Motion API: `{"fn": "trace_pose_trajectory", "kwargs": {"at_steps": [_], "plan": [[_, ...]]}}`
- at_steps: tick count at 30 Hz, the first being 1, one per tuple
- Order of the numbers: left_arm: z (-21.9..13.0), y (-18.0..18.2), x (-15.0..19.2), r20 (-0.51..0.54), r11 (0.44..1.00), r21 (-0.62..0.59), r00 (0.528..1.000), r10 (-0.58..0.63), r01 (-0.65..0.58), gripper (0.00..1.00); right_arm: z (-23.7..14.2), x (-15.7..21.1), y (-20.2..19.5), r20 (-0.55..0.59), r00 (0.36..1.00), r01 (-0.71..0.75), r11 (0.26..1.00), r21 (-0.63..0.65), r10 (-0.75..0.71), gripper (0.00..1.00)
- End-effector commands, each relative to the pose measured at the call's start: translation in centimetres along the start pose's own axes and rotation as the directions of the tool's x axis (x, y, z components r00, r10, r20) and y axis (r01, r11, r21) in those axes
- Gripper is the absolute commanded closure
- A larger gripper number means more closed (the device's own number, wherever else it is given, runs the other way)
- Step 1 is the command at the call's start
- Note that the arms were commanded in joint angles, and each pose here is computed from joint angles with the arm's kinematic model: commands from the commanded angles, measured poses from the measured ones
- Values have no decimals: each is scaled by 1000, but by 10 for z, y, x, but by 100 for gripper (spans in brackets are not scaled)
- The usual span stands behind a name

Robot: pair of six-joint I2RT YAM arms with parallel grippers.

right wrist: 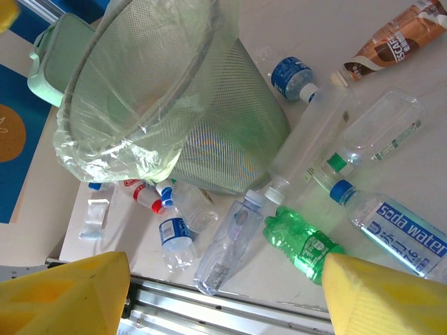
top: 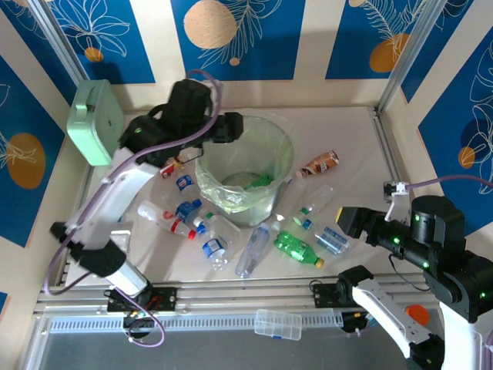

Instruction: Put the plastic bottles in the bin

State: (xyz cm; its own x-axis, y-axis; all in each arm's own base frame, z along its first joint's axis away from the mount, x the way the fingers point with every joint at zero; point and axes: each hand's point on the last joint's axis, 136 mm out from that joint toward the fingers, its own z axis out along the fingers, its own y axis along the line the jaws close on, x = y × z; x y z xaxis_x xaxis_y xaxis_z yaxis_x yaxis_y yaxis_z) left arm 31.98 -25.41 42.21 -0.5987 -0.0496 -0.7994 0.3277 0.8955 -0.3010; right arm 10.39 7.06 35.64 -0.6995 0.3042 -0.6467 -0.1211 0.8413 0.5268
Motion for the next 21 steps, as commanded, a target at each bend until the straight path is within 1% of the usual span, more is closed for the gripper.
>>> {"fn": "trace_pose_trajectory", "kwargs": {"at_steps": [1, 4, 5, 7, 8, 9, 11, 13, 15, 17, 21], "plan": [[-33, 36, -5, 85, 989, -149, 996, -4, 17, 32, 6, -2, 7, -18, 1000, 2, 1000, -27, -2, 27], [-64, 72, 1, 138, 961, -257, 988, -68, 102, 32, 11, -1, 7, -35, 999, -4, 1000, -31, 3, 26], [-72, 86, 7, 146, 945, -291, 983, -110, 149, 32, 14, 0, 7, -44, 999, -6, 1000, -31, 4, 26], [-79, 116, 30, 122, 897, -364, 967, -222, 252, 34, 18, 1, 7, -58, 998, -10, 999, -32, 8, 27], [-81, 131, 47, 102, 863, -399, 951, -293, 308, 34, 20, 2, 7, -65, 998, -11, 999, -32, 8, 27], [-79, 143, 65, 84, 827, -424, 925, -371, 370, 34, 21, 2, 7, -69, 998, -12, 999, -34, 10, 27], [-77, 163, 98, 61, 760, -464, 872, -486, 456, 33, 24, 2, 7, -79, 997, -13, 999, -33, 10, 27], [-77, 181, 132, 49, 684, -507, 810, -584, 524, 33, 27, 4, 7, -90, 996, -15, 999, -32, 12, 27], [-74, 196, 162, 37, 624, -541, 758, -652, 564, 32, 29, 6, 6, -104, 995, -13, 999, -30, 10, 27], [-70, 207, 188, 23, 587, -573, 727, -687, 572, 31, 30, 7, 5, -107, 994, -14, 1000, -25, 11, 27], [-53, 218, 233, -16, 544, -602, 672, -740, 584, 31, 33, 6, 6, -108, 994, -18, 999, -27, 15, 27]]}}
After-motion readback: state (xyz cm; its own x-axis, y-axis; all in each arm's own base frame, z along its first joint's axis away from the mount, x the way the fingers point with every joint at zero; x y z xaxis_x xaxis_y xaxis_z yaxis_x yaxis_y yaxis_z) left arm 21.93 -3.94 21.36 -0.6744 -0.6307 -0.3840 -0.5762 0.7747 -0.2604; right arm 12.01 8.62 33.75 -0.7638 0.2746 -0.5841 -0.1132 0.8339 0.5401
